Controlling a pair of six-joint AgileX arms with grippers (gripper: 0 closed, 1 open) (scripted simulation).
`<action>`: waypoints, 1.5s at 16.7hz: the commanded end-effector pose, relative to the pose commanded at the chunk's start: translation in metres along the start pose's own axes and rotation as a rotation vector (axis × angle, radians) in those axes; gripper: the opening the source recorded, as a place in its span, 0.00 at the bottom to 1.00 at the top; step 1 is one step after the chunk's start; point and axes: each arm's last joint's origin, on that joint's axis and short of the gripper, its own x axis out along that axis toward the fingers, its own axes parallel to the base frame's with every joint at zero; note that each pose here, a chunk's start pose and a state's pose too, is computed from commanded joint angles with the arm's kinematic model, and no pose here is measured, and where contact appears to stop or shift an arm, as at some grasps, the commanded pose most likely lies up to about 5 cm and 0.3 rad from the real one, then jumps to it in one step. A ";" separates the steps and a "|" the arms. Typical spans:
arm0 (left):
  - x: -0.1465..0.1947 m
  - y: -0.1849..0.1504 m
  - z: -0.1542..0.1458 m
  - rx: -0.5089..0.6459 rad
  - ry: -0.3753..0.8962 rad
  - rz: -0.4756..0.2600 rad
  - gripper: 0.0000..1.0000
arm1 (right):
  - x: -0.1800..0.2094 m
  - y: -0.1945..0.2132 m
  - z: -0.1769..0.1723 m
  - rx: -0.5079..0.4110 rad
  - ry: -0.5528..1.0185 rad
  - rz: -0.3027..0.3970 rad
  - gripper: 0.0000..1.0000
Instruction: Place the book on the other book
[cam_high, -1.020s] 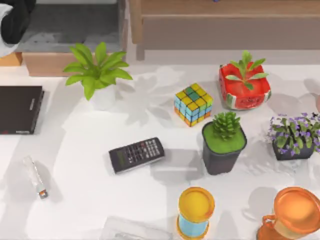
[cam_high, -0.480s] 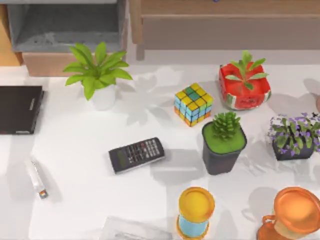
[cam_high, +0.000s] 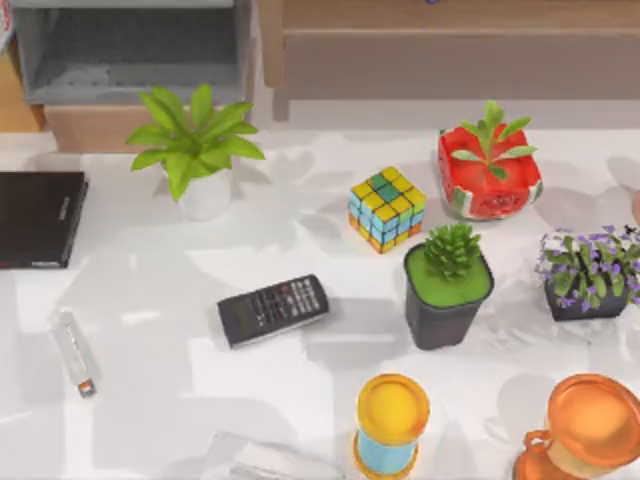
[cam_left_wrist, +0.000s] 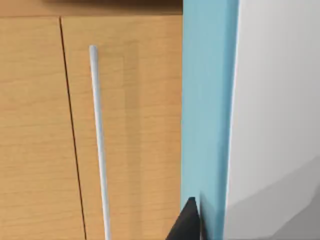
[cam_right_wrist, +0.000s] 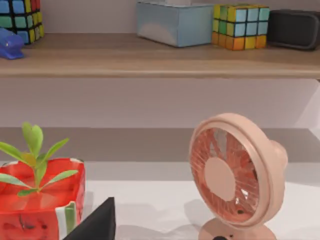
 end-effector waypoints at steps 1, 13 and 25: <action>0.001 -0.021 -0.001 0.022 -0.018 -0.079 0.00 | 0.000 0.000 0.000 0.000 0.000 0.000 1.00; 0.011 -0.086 -0.001 0.033 -0.087 -0.342 0.00 | 0.000 0.000 0.000 0.000 0.000 0.000 1.00; 0.014 -0.088 -0.001 0.031 -0.087 -0.344 0.53 | 0.000 0.000 0.000 0.000 0.000 0.000 1.00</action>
